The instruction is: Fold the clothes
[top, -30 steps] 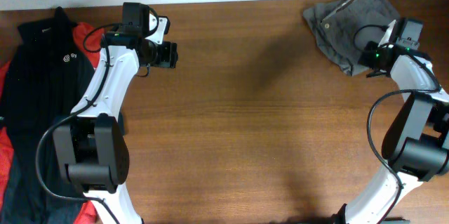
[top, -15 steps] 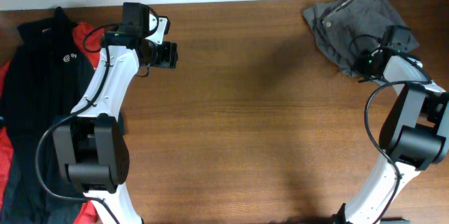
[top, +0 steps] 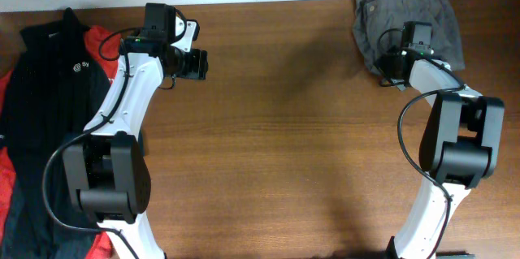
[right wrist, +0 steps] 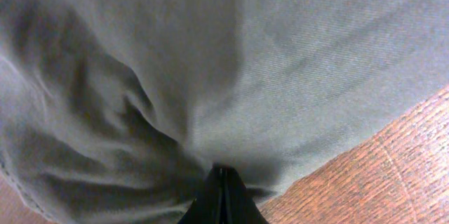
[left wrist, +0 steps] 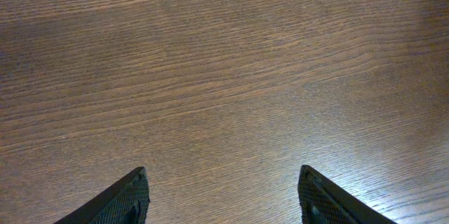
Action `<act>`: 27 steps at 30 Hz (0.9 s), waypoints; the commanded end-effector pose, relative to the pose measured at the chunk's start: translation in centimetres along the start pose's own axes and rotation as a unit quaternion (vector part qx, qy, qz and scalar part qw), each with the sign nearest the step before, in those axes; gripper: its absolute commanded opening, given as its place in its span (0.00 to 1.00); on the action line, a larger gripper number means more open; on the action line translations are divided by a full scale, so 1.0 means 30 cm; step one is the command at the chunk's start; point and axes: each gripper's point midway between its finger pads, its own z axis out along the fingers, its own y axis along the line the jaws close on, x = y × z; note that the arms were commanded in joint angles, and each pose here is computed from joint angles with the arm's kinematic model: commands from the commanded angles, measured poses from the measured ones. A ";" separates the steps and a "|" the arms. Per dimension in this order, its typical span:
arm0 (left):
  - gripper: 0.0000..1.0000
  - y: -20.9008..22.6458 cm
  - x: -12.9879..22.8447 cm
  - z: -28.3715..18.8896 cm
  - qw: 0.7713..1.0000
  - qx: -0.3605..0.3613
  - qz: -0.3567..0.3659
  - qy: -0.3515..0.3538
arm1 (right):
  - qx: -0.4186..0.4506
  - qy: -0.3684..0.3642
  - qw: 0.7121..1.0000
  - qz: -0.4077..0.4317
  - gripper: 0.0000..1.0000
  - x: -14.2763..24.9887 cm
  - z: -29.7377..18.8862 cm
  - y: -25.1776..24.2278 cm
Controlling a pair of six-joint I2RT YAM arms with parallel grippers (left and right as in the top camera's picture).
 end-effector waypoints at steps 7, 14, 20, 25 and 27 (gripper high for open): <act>0.92 -0.004 -0.015 -0.015 1.000 -0.002 0.003 -0.008 | -0.003 -0.003 0.999 -0.048 0.30 -0.094 -0.217 0.000; 0.99 -0.005 -0.016 -0.015 1.000 -0.001 0.003 -0.008 | -0.020 -0.034 0.995 -0.091 0.58 -0.151 -0.668 0.061; 0.99 -0.008 -0.016 -0.014 1.000 -0.001 0.004 -0.008 | -0.124 0.003 0.984 -0.124 0.99 0.023 -1.095 0.136; 0.99 -0.008 -0.016 -0.014 1.000 -0.001 0.004 -0.008 | -0.192 -0.032 0.971 -0.141 0.99 0.092 -1.327 0.159; 0.99 -0.008 -0.016 -0.014 1.000 -0.001 0.004 -0.008 | -0.194 -0.038 0.969 -0.148 0.99 0.106 -1.358 0.148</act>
